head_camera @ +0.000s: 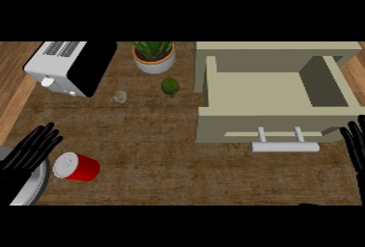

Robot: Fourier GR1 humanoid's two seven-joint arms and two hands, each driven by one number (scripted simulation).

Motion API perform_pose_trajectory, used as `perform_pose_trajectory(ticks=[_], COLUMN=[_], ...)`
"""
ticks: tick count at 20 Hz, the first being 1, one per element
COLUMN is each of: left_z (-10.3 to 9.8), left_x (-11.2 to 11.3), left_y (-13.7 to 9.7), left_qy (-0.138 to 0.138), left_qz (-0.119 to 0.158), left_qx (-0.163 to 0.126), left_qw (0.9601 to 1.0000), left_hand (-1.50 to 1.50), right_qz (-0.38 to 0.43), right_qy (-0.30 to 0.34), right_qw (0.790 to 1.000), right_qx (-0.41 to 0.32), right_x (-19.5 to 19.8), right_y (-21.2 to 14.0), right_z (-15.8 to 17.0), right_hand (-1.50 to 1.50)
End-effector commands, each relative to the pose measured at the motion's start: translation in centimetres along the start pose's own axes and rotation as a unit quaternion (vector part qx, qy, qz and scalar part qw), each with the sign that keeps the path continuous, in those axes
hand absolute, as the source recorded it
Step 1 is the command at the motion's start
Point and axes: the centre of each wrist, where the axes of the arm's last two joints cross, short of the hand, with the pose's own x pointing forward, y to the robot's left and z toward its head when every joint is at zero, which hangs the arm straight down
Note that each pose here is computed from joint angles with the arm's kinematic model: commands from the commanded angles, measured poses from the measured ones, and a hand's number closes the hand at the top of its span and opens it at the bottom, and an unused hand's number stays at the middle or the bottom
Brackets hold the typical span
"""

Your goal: Pick up the can, place it into the drawer and close the drawer

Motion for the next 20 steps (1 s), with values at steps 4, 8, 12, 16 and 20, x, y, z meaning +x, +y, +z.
perform_pose_trajectory(ticks=[4,8,12,16,20], left_z=[0.9,-0.3,-0.8,1.8,2.4], left_x=[-3.0,-5.1,-6.3,-6.9,-8.9], left_y=[-0.1,-0.2,2.9,3.3,3.5], left_qy=[0.014,0.005,0.023,0.032,0.021], left_qz=[-0.012,-0.011,-0.010,-0.018,-0.023], left_qx=[0.013,0.012,0.029,0.030,0.023], left_qw=[0.9997,0.9999,0.9993,0.9989,0.9992], left_hand=[-1.50,-1.50,-1.50,-1.50,-1.50], right_qz=[-0.007,-0.002,0.001,0.004,-0.003], right_qy=[-0.004,0.003,-0.003,0.002,0.002], right_qw=[1.000,1.000,1.000,1.000,1.000], right_qx=[-0.005,0.001,0.011,0.006,0.001], right_x=[0.2,-0.6,-1.1,-0.6,-0.8], right_y=[-0.8,-1.2,-0.5,0.2,-0.3], right_z=[0.4,0.0,-0.4,-0.6,1.1], right_hand=[-1.50,-1.50,-1.50,-1.50,-1.50])
